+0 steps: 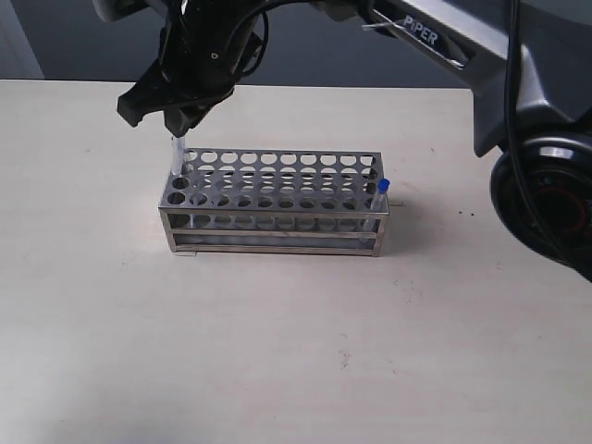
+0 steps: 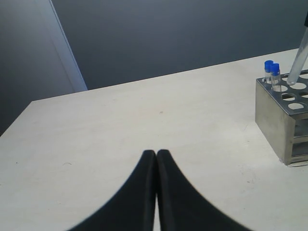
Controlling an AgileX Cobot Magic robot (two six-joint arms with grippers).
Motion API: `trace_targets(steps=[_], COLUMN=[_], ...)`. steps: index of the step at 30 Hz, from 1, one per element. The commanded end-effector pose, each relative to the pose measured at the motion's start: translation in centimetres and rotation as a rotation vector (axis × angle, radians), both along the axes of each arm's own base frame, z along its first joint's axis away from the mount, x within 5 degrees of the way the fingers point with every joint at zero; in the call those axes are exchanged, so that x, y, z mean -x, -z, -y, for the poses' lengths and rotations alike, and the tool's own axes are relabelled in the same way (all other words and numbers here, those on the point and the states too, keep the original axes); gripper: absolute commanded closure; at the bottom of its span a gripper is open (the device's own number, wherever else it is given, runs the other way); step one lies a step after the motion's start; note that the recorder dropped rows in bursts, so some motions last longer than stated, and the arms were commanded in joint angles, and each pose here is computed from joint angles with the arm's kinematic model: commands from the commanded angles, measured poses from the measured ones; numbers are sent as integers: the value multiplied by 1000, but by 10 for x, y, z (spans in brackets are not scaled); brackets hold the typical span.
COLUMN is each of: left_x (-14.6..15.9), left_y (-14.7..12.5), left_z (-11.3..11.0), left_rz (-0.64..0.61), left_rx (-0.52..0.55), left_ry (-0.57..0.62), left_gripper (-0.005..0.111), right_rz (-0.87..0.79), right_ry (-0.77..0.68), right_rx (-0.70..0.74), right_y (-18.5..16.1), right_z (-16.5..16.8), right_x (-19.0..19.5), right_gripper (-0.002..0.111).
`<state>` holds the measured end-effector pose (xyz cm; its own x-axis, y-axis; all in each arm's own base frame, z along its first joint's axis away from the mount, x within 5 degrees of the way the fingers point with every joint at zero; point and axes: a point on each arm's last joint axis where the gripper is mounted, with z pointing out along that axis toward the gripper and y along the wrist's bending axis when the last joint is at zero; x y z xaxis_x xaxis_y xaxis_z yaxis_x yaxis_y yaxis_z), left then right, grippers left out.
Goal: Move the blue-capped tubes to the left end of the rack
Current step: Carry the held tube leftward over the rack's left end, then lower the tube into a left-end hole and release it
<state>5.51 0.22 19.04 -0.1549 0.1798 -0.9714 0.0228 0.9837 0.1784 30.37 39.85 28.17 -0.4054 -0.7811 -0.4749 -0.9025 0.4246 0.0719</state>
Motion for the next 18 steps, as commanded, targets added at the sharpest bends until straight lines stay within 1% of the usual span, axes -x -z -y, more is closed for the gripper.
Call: trace_targets(steps=[1,13,18], left_x=[0,0,0], left_y=[-2,-2,-2], left_z=[1,1,1], left_rz=[10,10,10], left_rx=[0,0,0], left_ry=[8,8,8], left_gripper=[106,106,106], right_rz=[5,-36,-39], right_ry=[-6,-7,-3], right_rx=[-7,36,39], right_y=[-4,26,32], right_z=[0,-7,-8], right_x=[0,-5,-6], right_gripper=[109,109,109])
